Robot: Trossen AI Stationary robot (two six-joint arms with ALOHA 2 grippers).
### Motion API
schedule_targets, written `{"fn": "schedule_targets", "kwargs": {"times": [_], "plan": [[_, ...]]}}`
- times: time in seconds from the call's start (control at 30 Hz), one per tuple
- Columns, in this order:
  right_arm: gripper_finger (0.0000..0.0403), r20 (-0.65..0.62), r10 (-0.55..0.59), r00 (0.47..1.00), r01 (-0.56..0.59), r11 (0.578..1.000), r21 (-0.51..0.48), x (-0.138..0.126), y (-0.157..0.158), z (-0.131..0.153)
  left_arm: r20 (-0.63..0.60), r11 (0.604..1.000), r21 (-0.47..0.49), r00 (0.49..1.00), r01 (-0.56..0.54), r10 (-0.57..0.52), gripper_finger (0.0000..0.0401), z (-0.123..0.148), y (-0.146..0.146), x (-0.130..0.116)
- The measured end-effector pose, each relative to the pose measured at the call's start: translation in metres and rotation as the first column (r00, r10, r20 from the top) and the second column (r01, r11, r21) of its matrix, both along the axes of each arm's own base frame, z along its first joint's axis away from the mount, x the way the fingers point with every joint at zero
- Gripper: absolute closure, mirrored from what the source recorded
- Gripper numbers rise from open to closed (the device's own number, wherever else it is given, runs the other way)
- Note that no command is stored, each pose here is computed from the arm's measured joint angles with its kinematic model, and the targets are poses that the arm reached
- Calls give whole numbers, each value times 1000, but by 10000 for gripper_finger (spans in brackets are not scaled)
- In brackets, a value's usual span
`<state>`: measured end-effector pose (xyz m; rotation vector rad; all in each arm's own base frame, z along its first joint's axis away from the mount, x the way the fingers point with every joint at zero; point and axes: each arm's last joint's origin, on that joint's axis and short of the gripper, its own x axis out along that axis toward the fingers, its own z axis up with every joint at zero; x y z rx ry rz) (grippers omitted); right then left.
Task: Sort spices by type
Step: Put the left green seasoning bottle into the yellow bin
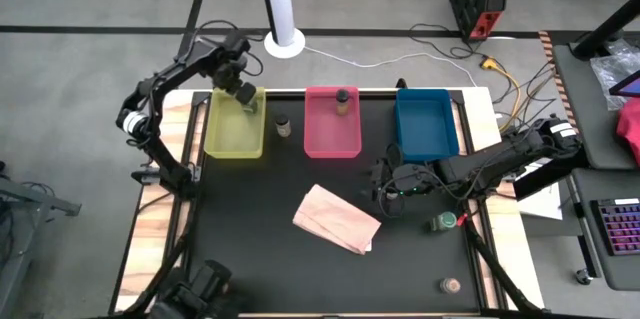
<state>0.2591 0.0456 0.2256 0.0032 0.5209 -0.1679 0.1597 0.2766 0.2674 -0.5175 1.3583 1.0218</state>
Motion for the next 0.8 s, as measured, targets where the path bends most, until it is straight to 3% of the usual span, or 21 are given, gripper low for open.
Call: {"fn": "schedule_targets", "kwargs": {"times": [0.3, 0.8], "plan": [[197, 0, 0, 1000, 0, 1000, 0, 0, 0, 0, 5, 1000, -13, 1000, -10, 10, 398, -17, -1, -1], [197, -1, 0, 1000, 0, 1000, -1, 0, 0, 0, 84, 999, -41, 996, -15, 18, 401, -19, -2, 2]]}}
